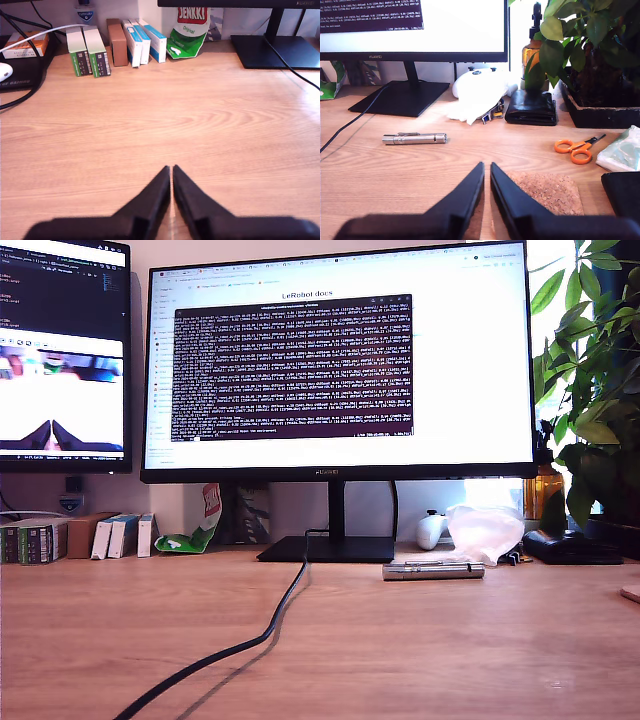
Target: Pick the metallic laser pointer with your right arm, pass it to your left arm, then place it down to the left side of the table
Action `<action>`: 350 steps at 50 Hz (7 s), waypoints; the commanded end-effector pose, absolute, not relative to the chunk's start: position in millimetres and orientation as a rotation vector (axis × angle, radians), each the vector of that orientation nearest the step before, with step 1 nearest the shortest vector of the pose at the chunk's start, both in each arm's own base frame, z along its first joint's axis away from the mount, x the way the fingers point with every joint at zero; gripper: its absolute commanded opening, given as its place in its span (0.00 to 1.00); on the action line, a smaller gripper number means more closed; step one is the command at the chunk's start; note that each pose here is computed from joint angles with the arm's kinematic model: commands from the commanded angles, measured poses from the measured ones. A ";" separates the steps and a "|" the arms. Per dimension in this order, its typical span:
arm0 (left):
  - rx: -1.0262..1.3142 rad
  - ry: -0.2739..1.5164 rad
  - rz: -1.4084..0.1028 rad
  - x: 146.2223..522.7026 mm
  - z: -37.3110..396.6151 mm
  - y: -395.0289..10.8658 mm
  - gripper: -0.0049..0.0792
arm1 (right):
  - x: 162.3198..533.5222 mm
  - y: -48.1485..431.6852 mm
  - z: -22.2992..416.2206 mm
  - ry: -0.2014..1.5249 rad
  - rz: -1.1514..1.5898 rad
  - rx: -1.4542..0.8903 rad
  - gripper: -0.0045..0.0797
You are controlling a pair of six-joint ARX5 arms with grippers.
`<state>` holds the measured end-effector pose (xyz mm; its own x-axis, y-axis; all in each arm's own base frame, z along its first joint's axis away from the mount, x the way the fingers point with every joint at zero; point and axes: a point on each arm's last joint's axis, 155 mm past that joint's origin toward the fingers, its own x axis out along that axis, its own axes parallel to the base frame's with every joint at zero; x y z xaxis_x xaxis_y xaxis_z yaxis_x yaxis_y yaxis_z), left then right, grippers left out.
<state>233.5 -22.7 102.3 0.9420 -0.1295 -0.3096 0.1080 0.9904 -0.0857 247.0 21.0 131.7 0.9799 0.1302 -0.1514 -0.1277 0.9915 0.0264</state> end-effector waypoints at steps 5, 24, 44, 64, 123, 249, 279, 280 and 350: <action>-0.070 0.345 -0.121 233.0 89.7 -22.8 0.04 | 247.6 22.4 126.8 0.155 0.135 0.020 0.04; -0.071 0.345 -0.121 233.0 89.7 -22.8 0.04 | 247.8 21.3 126.9 0.154 0.131 0.009 0.04; -0.120 0.306 -0.165 235.1 100.4 -31.9 0.04 | 247.8 24.2 129.6 0.150 0.140 0.099 0.04; -0.319 0.175 -0.213 241.6 139.2 -41.8 0.04 | 245.6 46.2 159.8 0.083 0.259 0.452 0.04; 0.039 0.110 -0.568 258.3 239.1 -96.7 0.04 | 275.5 74.5 218.4 0.419 0.469 -0.033 0.04; 0.350 0.356 -0.798 302.3 193.2 -132.8 0.04 | 435.0 183.5 38.1 0.818 1.011 -1.029 0.47; 0.354 0.356 -0.789 303.4 193.1 -131.5 0.04 | 444.1 168.1 12.4 0.868 0.996 -0.983 0.45; 0.355 0.354 -0.789 303.6 193.4 -131.5 0.04 | 443.6 168.7 12.5 0.868 1.000 -0.976 0.45; -0.154 0.234 -0.986 316.8 255.5 -175.0 0.39 | 415.6 354.9 185.3 0.578 1.210 -0.445 0.04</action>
